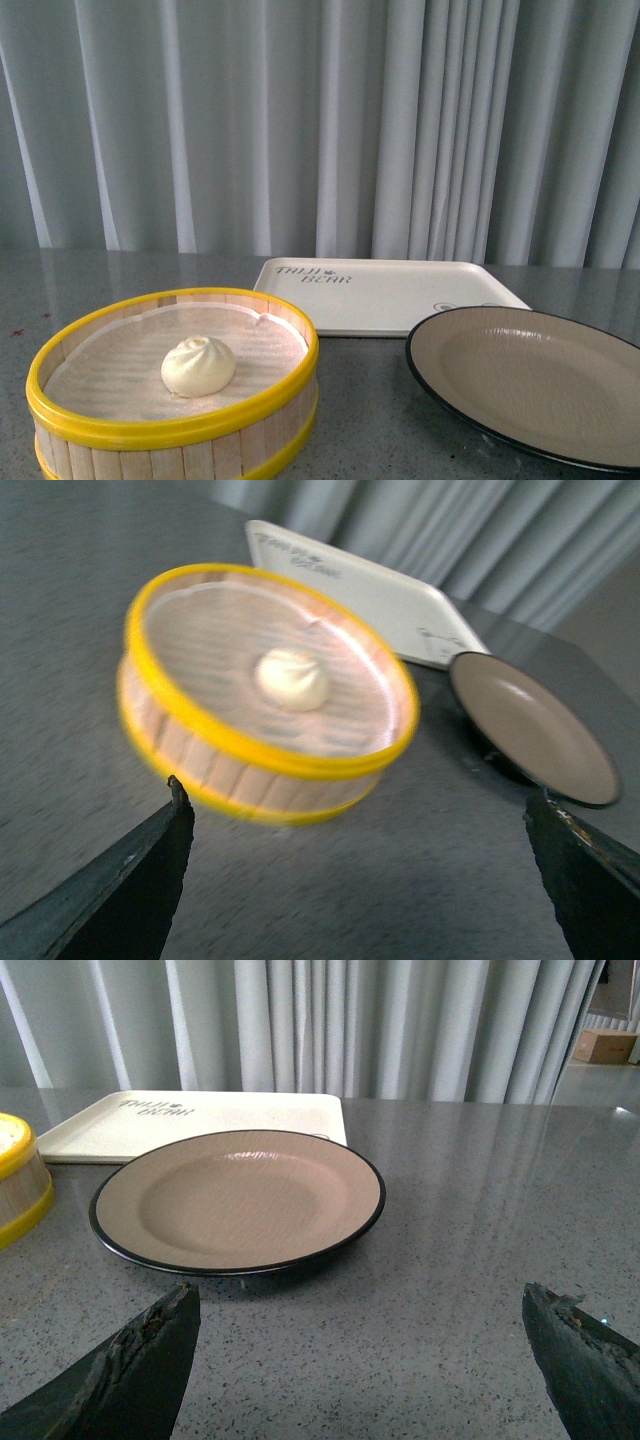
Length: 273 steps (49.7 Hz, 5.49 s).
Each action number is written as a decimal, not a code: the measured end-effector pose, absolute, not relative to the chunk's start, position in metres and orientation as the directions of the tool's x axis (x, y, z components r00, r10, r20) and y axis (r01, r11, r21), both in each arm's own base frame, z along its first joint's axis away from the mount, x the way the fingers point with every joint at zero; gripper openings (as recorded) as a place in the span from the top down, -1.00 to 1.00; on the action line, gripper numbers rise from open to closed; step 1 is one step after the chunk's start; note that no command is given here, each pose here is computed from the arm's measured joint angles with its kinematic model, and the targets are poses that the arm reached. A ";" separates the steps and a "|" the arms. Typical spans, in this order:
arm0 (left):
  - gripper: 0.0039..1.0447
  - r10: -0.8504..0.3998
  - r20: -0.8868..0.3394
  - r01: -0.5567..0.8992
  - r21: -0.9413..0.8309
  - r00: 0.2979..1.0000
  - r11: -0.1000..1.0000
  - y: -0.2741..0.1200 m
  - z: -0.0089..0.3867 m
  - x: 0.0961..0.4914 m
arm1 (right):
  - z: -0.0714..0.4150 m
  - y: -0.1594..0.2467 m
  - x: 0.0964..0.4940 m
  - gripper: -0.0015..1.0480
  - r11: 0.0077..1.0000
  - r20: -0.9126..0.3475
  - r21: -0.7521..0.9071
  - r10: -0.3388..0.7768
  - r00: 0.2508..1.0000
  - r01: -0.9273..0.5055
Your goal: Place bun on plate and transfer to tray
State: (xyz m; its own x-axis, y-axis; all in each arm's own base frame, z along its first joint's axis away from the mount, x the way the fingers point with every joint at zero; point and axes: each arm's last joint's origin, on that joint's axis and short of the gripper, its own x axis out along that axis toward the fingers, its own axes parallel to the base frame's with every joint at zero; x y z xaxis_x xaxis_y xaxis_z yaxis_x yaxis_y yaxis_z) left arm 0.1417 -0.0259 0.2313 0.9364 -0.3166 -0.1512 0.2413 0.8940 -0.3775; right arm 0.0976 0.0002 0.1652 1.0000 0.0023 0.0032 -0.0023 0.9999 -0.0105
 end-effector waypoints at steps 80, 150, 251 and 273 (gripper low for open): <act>-0.88 -0.152 -0.634 0.182 -0.017 0.758 0.983 -0.111 0.248 0.345 | 0.165 0.000 0.098 -0.83 1.000 0.003 -0.011 0.003 1.000 -0.003; 0.76 -0.176 -0.599 0.157 -0.084 0.782 0.984 -0.122 0.236 0.360 | 0.165 0.000 0.098 -0.83 1.000 0.003 -0.010 0.003 1.000 -0.003; -0.87 -0.571 -0.577 0.639 -0.108 0.584 0.762 -0.336 0.249 0.368 | 0.165 0.000 0.098 -0.83 1.000 0.003 -0.010 0.003 1.000 -0.003; -0.88 -0.093 -0.475 0.031 -0.137 0.875 0.990 -0.139 0.316 0.421 | 0.165 0.000 0.098 -0.83 1.000 0.003 -0.010 0.001 1.000 -0.001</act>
State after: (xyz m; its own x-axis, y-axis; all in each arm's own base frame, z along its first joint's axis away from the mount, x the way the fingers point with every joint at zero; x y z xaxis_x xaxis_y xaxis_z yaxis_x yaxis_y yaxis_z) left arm 0.4208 -0.1386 0.3156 0.8749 -0.0928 -0.4753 0.0307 0.9901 -0.1368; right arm 0.0976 0.0001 0.1652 1.0000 0.0008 0.0032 -0.0007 0.9999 -0.0105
